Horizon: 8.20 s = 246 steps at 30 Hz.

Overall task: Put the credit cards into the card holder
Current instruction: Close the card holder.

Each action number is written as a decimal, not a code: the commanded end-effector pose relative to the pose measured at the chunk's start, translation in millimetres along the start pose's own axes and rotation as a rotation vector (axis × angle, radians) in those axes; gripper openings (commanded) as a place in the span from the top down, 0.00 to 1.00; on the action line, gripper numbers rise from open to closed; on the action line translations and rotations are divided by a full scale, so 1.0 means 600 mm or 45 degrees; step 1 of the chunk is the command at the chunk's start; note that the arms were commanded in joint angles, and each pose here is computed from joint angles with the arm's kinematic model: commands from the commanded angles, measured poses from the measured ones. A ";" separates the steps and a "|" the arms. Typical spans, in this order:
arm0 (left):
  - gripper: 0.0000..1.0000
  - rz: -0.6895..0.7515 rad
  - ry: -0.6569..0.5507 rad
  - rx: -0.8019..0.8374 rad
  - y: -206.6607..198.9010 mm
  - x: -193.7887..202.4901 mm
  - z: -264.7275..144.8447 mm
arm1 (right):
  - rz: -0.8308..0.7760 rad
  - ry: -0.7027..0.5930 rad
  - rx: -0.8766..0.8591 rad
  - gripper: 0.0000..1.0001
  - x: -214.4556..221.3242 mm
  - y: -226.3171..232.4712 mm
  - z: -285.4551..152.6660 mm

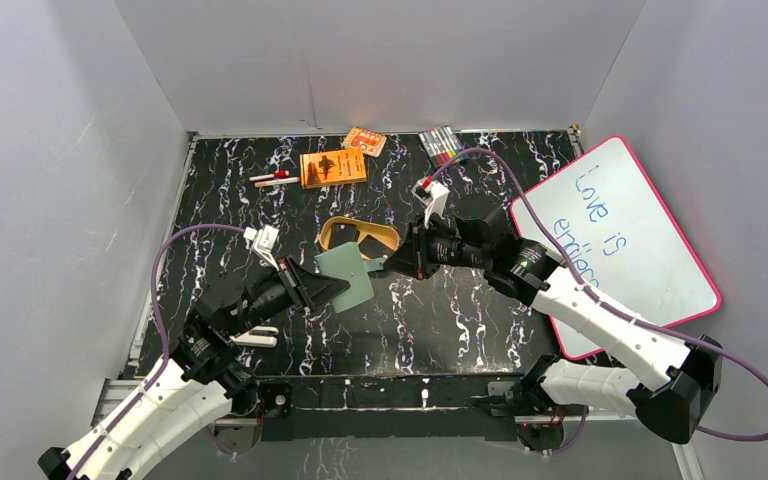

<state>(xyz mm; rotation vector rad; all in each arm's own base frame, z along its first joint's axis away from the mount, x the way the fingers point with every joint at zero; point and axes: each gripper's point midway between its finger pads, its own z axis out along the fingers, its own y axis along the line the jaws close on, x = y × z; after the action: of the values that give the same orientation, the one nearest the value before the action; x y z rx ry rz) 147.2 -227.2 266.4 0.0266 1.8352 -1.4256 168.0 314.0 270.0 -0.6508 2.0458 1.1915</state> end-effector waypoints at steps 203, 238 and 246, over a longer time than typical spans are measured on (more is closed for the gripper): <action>1.00 0.342 0.084 -0.415 0.067 -0.047 0.056 | -0.052 0.031 0.075 1.00 -0.007 0.004 0.127; 1.00 0.402 0.252 0.265 -0.085 0.002 0.054 | -0.075 0.060 0.021 1.00 -0.010 0.017 0.150; 1.00 0.402 0.263 0.333 -0.102 0.004 0.052 | -0.085 0.071 0.009 1.00 -0.008 0.022 0.154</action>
<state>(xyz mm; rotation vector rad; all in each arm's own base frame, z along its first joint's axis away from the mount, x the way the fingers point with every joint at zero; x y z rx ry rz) 190.6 -234.6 209.1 0.2797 2.0964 -1.0057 182.0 368.8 217.2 -0.7280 2.2166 1.0378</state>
